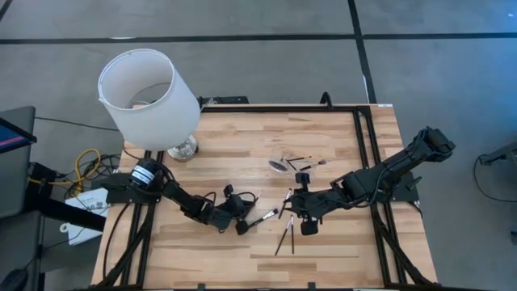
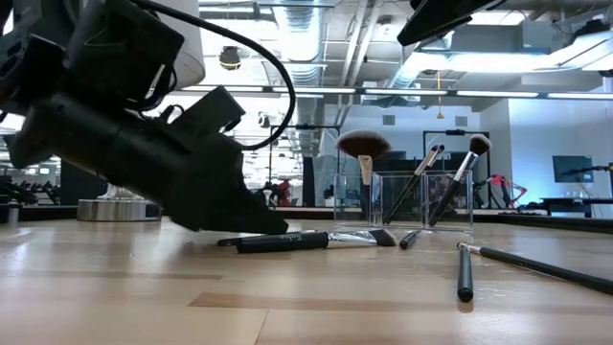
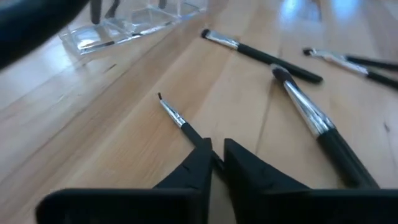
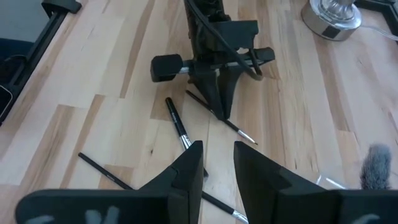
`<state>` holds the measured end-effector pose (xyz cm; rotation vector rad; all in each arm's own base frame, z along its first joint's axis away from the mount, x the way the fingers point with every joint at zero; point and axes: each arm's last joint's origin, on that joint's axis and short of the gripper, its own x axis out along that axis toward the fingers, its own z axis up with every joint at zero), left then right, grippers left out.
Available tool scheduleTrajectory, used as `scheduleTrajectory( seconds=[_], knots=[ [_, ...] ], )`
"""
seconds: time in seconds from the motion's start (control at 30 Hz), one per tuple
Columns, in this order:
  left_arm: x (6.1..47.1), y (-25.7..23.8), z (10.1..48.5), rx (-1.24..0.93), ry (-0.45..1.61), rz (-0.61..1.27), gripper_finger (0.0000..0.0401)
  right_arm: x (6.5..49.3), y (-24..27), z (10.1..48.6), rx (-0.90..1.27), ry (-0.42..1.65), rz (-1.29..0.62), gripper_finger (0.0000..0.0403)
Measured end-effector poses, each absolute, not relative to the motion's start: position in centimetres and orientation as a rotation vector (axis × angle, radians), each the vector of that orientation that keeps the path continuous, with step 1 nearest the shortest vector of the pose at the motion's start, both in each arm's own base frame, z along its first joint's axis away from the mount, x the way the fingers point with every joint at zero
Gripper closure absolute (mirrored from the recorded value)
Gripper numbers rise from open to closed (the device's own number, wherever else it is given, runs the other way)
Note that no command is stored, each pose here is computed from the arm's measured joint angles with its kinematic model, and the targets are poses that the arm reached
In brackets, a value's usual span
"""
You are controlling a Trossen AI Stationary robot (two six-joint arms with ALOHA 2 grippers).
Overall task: Put items in baskets/containers
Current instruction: Put the black liner brush into the transparent organizer
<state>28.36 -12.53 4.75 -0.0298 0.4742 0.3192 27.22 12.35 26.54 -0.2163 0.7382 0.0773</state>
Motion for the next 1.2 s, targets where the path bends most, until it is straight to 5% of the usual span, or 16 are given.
scheduleTrajectory(
  seconds=[0.27,0.47,0.8,1.03,1.2],
  knots=[
    [27.4,-12.2,6.9,-0.003,0.508,0.29,0.0297,27.2,12.3,26.5,-0.216,0.738,0.077,0.0321],
    [27.3,-12.3,6.8,-0.018,0.517,0.292,0.0288,27.2,12.4,26.6,-0.216,0.736,0.077,0.0321],
    [26.4,-12.7,4.1,-0.134,0.479,0.429,0.0309,27.2,12.4,26.6,-0.215,0.736,0.077,0.0321],
    [25.7,-13.1,3.3,-0.167,0.447,0.463,0.0385,27.7,12.6,26.6,-0.181,0.704,0.071,0.0321],
    [25.7,-13.1,3.3,-0.163,0.439,0.461,0.0381,29.9,13.0,25.0,-0.101,0.666,0.039,0.0321]
  ],
)
